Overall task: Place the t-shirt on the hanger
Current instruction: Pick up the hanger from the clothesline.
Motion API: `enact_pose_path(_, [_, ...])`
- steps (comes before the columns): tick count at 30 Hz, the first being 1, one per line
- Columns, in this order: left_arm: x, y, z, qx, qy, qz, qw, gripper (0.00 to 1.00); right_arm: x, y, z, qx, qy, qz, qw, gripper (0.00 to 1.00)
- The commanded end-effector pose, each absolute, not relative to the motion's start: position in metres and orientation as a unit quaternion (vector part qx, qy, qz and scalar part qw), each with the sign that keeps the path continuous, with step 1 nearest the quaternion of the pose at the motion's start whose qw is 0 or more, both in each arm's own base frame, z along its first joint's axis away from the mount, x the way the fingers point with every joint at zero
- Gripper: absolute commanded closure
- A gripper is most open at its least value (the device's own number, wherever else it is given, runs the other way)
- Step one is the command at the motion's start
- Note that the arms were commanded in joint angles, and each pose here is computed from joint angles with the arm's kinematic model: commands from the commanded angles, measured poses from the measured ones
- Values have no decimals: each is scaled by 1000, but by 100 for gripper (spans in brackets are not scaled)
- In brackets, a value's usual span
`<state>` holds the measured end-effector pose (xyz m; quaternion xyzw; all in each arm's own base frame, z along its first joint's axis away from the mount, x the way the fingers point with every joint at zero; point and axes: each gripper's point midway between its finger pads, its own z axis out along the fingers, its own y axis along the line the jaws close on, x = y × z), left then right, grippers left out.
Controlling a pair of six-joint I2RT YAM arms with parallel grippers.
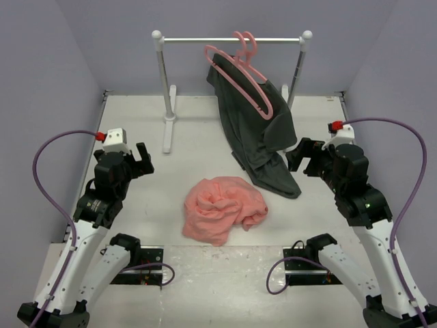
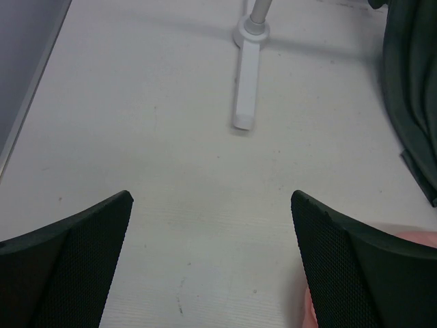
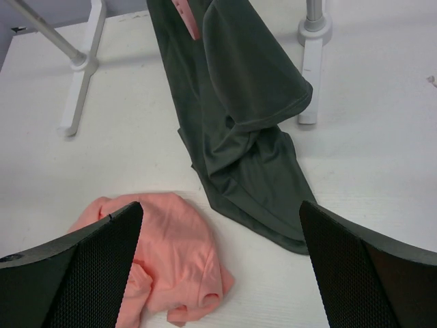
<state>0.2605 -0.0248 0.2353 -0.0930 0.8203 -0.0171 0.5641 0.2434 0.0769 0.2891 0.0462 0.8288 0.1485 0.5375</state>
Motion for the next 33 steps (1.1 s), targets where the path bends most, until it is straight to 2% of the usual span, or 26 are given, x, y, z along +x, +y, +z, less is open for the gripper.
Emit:
enact_pose_path(1, [264,-21,241,-105,809,-11,577,0,249,81,311,56,798,172,575,1])
enact_pose_path(9, [265,-21,239,-112,811,-12,574,0,254,130,341,-24,729,295,617,1])
enact_pose_path(11, [266,-21,238,-111,812,-14,572,0,272,140,333,-43,748,291,596,1])
enact_pose_path(13, [267,-24,234,-106,816,-20,568,0,298,146,358,-58,749,277,600,1])
enact_pose_path(17, [268,-29,228,-96,823,-28,559,0,353,148,364,-64,775,220,589,2])
enact_pose_path(23, [269,-30,225,-93,826,-28,555,0,446,158,362,-95,820,134,548,14])
enact_pose_path(27, [268,-30,224,-92,827,-27,554,0,470,153,357,-109,829,92,541,18])
enact_pose_path(29, [269,-31,223,-90,828,-28,552,0,475,159,344,-116,837,97,526,25])
enact_pose_path(33, [269,-32,221,-89,830,-29,549,0,471,172,332,-129,835,122,521,28])
